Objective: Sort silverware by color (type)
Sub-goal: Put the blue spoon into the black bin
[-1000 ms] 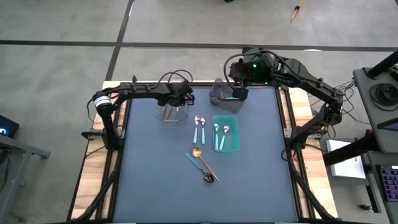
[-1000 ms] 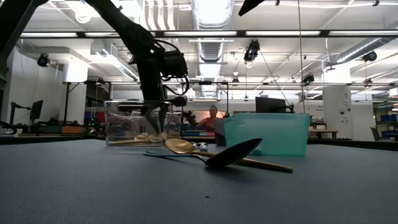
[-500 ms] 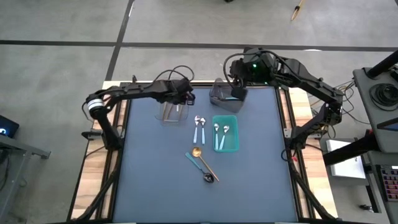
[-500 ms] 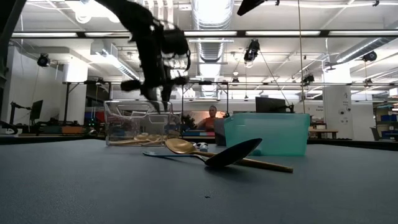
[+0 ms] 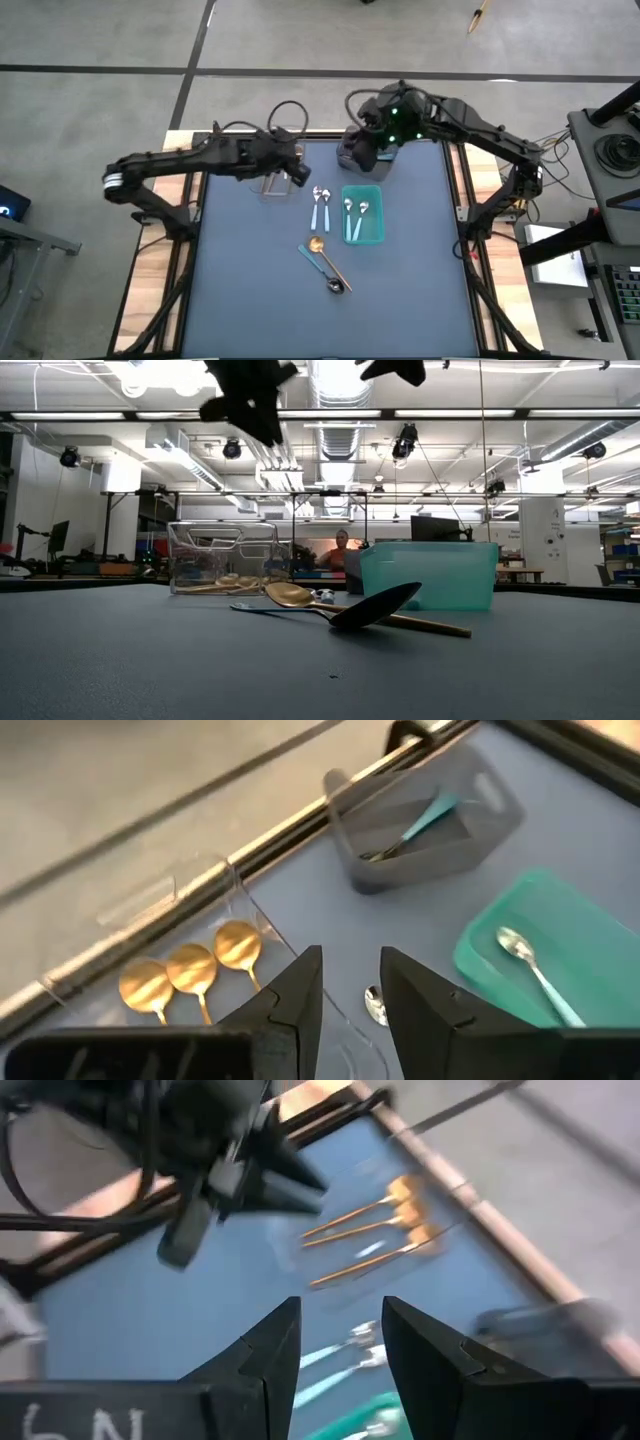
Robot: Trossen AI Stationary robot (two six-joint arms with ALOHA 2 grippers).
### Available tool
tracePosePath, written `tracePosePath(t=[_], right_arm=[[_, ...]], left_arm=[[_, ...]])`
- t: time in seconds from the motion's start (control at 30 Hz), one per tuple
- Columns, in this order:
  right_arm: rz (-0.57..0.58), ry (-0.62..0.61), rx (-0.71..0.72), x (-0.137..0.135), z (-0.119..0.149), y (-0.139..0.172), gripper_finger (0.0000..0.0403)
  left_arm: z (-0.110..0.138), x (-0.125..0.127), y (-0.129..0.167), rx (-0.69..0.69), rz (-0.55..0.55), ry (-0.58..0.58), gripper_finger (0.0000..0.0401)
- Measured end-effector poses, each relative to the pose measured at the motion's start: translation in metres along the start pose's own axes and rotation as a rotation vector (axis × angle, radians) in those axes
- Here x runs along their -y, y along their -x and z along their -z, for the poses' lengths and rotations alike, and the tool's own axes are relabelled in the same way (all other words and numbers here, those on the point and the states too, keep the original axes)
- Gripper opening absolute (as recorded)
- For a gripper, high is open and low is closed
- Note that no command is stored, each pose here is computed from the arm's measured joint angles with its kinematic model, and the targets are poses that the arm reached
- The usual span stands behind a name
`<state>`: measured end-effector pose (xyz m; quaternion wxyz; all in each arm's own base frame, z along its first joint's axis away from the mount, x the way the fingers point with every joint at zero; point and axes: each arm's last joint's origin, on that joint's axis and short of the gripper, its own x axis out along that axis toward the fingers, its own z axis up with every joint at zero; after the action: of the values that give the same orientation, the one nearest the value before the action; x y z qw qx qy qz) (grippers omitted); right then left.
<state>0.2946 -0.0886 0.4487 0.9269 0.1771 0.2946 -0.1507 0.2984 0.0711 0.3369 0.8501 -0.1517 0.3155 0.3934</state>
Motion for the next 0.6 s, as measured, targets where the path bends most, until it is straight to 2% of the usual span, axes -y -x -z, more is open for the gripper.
tracePosePath(t=[0.13, 0.33, 0.6], right_arm=[[-0.058, -0.104, -0.055, -0.021, 0.007, -0.014, 0.0132], [-0.104, -0.246, -0.168, -0.058, 0.024, -0.043, 0.0132], [-0.1, -0.374, -0.343, -0.11, 0.059, -0.089, 0.0132]], left_arm=[[0.011, -0.007, 0.037, 0.038, 0.098, -0.094, 0.0075], [0.04, -0.019, 0.083, 0.068, 0.299, -0.149, 0.0058], [0.08, -0.033, 0.101, 0.069, 0.4, -0.134, 0.0052]])
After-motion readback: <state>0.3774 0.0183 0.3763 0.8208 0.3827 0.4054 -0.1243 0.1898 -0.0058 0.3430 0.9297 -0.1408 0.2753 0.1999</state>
